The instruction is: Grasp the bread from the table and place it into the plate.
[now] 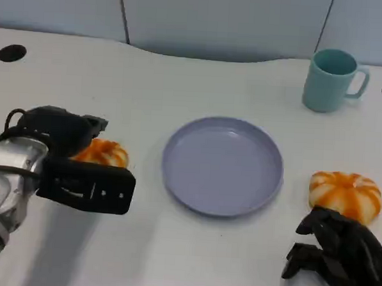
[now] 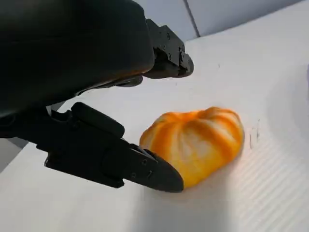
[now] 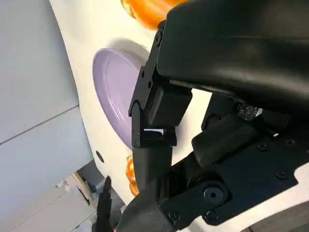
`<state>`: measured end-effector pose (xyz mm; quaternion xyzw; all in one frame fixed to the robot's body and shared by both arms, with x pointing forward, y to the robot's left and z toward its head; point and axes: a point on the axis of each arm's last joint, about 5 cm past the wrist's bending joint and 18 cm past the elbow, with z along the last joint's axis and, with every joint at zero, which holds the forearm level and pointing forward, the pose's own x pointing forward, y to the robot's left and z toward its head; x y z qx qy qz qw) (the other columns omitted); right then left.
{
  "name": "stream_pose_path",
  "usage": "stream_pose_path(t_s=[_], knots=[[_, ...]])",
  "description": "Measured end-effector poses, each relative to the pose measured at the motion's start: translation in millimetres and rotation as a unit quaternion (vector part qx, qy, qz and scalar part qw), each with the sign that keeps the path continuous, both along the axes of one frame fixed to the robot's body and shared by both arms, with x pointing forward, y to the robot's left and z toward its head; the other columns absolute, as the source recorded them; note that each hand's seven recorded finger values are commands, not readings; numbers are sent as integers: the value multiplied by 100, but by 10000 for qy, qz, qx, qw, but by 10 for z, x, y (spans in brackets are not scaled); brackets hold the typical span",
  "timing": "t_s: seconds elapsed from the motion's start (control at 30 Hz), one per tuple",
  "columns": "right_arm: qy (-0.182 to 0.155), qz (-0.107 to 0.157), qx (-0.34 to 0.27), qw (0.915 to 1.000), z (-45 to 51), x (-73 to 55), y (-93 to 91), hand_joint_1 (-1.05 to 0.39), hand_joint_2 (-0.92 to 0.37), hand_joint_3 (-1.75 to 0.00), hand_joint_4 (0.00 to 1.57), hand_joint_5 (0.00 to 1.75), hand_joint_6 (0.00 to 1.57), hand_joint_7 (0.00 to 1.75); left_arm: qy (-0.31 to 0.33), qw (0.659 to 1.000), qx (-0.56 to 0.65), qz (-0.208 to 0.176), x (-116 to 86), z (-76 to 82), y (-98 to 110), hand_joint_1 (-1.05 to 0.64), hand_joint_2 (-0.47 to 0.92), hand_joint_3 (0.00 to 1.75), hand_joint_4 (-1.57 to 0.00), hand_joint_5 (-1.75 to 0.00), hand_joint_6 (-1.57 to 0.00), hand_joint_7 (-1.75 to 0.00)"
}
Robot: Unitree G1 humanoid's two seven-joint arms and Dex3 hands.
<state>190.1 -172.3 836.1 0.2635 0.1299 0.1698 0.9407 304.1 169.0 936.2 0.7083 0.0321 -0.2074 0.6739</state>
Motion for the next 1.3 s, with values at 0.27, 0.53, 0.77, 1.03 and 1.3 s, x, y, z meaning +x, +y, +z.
stream_pose_path(t_s=[0.27,0.53,0.77,1.03,1.3], knots=[[11,3,19,10000,1,-12,-18,-88,-75,0,143,84,122,89,188,9997,74,111,164,-127,-165,-68,83,0,-15,-5,-20,-1],[15,-4,28,10000,-7,-24,-25,-88,-76,-1,142,85,119,90,187,9996,186,48,279,-166,-265,-72,82,0,-14,-4,-23,-1],[7,4,21,10000,-12,-32,-27,-88,-77,-1,141,86,120,90,404,9989,193,136,309,-185,-288,-68,80,0,-16,-4,-24,-1],[44,-3,9,10000,-26,-60,-35,-87,-77,-1,141,86,120,89,642,9973,229,274,320,-194,-274,-69,82,0,-15,-3,-23,0],[-30,23,-3,10000,-5,-112,-62,-88,-77,0,139,90,119,92,789,9961,216,327,301,-239,-302,-67,83,0,-16,-2,-23,-1]])
